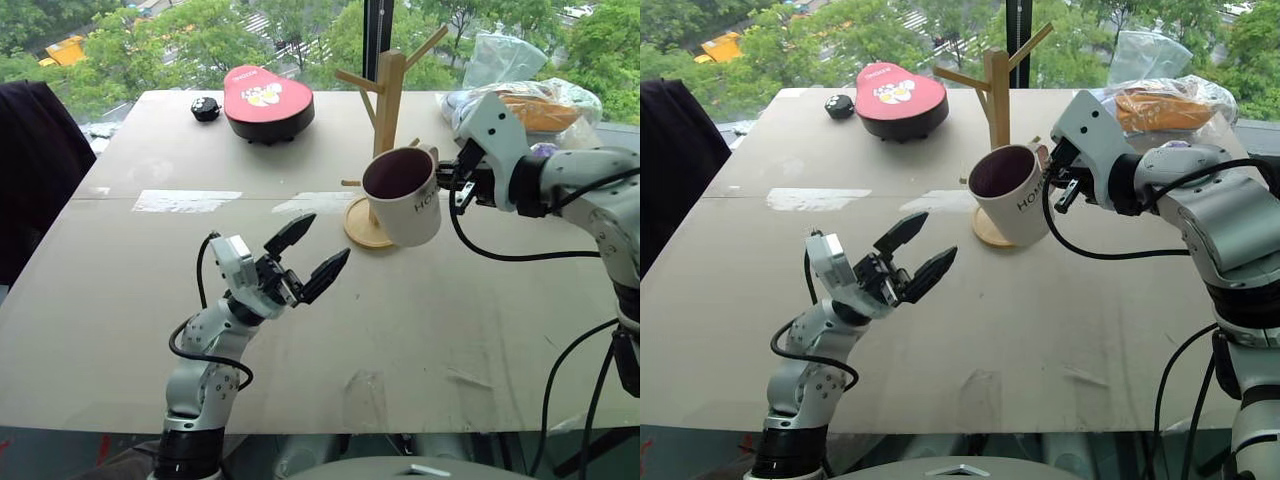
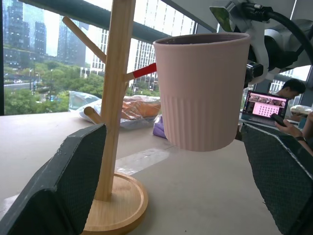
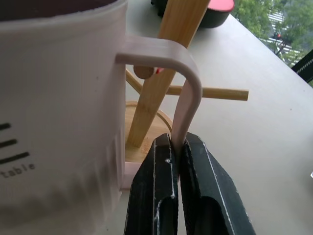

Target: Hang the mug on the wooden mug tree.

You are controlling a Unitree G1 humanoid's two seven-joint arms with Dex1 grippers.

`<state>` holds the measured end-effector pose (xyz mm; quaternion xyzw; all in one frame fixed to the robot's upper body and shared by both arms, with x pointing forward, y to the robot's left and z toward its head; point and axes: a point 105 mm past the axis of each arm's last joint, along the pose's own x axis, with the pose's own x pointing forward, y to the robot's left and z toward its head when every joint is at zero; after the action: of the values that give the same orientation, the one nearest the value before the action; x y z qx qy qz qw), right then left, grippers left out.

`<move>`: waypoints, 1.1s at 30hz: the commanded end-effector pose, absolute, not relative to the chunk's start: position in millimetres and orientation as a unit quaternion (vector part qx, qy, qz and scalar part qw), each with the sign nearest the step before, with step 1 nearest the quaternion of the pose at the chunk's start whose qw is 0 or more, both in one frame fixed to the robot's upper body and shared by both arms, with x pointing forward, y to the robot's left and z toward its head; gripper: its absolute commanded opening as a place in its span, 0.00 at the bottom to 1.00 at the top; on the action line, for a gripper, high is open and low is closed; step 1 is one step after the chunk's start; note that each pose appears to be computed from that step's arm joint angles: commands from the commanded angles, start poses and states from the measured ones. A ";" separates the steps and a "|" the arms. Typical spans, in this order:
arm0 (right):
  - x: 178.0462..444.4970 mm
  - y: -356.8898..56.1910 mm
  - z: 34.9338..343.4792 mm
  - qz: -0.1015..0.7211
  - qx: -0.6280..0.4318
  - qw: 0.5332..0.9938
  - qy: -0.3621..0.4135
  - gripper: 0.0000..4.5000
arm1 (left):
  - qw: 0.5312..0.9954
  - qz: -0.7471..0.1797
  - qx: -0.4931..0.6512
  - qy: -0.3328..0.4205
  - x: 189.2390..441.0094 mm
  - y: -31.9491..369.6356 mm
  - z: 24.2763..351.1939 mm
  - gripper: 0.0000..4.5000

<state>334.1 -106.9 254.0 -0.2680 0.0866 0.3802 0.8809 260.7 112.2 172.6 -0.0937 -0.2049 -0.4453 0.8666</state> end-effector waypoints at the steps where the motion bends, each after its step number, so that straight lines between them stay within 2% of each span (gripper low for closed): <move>1: 336.7 -100.4 272.8 0.370 -0.279 0.884 0.062 0.01 | 0.861 -0.449 -0.095 -0.220 262.0 113.9 179.2 1.00; 7: 339.9 -95.0 273.2 0.373 -0.285 0.881 0.065 0.01 | 0.859 -0.447 -0.100 -0.227 264.0 114.8 183.0 1.00; 8: 341.1 -95.5 273.4 0.371 -0.286 0.881 0.065 0.06 | 0.859 -0.447 -0.100 -0.228 264.1 114.8 183.7 1.00; 12: 345.9 -98.8 278.2 0.359 -0.278 0.889 0.060 0.35 | 0.858 -0.450 -0.096 -0.229 263.3 113.8 185.2 1.00; 14: 347.0 -99.0 281.2 0.355 -0.270 0.893 0.055 0.57 | 0.857 -0.453 -0.092 -0.228 263.1 113.0 185.9 1.00; 15: 347.5 -99.0 282.6 0.354 -0.264 0.896 0.053 0.71 | 0.857 -0.454 -0.091 -0.228 263.5 112.8 186.5 1.00; 18: 348.4 -100.4 285.4 0.347 -0.250 0.903 0.046 0.99 | 0.856 -0.456 -0.087 -0.227 264.5 113.2 187.4 1.00; 22: 343.8 -107.0 282.4 0.352 -0.217 0.909 0.051 0.99 | 0.864 -0.453 -0.076 -0.205 266.7 114.0 180.8 1.00; 26: 323.0 -115.9 268.4 0.397 -0.156 0.903 0.054 0.99 | 0.887 -0.444 -0.024 -0.127 272.0 113.5 151.8 1.00; 30: 302.8 -133.9 236.9 0.408 -0.090 0.907 0.056 0.99 | 0.901 -0.432 -0.004 -0.041 266.7 115.2 119.5 1.00; 33: 291.9 -159.2 190.4 0.378 -0.041 0.921 0.084 0.99 | 0.903 -0.428 0.032 0.019 255.1 117.9 91.7 1.00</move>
<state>298.6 -149.5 191.8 -0.0449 0.1116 0.3862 0.9145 261.2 119.5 95.3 0.0053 0.0090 -0.4262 0.9046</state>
